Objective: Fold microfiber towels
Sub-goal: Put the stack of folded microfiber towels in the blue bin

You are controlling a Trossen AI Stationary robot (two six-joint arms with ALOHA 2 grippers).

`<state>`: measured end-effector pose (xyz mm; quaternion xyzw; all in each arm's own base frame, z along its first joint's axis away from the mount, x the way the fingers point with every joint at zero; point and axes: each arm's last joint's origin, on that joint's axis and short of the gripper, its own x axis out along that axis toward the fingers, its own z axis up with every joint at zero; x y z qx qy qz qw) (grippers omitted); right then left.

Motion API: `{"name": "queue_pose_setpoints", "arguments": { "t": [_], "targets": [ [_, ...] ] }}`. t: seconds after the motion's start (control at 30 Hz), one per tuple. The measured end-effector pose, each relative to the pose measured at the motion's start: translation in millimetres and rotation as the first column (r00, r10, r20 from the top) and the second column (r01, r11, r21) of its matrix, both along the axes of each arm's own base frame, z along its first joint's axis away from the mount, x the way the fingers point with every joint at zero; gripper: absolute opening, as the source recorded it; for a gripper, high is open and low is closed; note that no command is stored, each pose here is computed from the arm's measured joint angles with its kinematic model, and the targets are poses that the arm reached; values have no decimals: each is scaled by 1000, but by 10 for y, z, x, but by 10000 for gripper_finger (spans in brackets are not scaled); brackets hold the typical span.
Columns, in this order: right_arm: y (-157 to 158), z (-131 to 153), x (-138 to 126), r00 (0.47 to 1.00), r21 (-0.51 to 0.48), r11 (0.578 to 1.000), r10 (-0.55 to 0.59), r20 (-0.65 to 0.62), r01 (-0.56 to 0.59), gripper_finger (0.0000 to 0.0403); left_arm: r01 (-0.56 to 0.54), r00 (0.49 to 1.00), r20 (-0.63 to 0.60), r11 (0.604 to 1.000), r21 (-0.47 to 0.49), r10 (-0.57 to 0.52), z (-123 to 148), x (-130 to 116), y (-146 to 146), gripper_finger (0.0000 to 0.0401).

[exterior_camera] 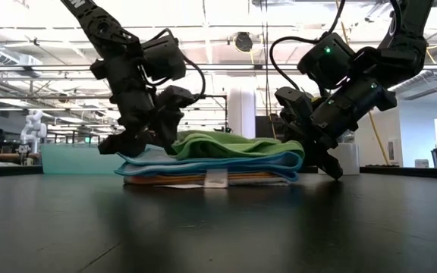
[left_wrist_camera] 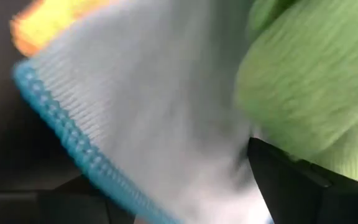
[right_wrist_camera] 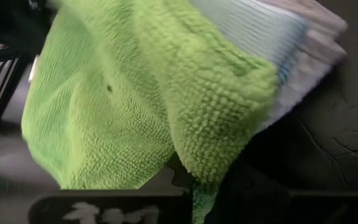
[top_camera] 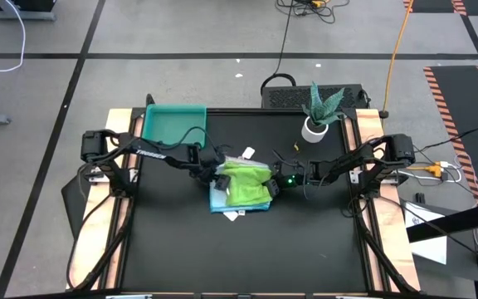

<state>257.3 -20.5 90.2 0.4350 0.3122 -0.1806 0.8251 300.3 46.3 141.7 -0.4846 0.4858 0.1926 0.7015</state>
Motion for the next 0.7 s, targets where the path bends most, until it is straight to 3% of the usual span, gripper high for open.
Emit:
{"name": "queue_pose_setpoints", "arguments": {
  "t": [0.13,0.23,0.4,0.53,0.7],
  "targets": [
    [0,0,0,1000,0,1000,1,0,-1,15,43,999,31,985,-168,-39,48,-36,20,273],
    [1,-2,-2,1000,3,1000,3,-3,-3,15,71,993,109,983,-167,-53,230,-41,-2,263],
    [4,-6,-5,1000,14,1000,12,-7,-12,15,-30,974,223,999,-42,39,666,-183,11,248],
    [4,-7,-7,1000,15,1000,12,-9,-12,15,-160,932,341,985,72,126,983,-301,-8,244],
    [2,-9,-8,1000,16,1000,10,-13,-10,15,-234,909,381,963,134,168,1104,-359,-101,245]
  ]
}}
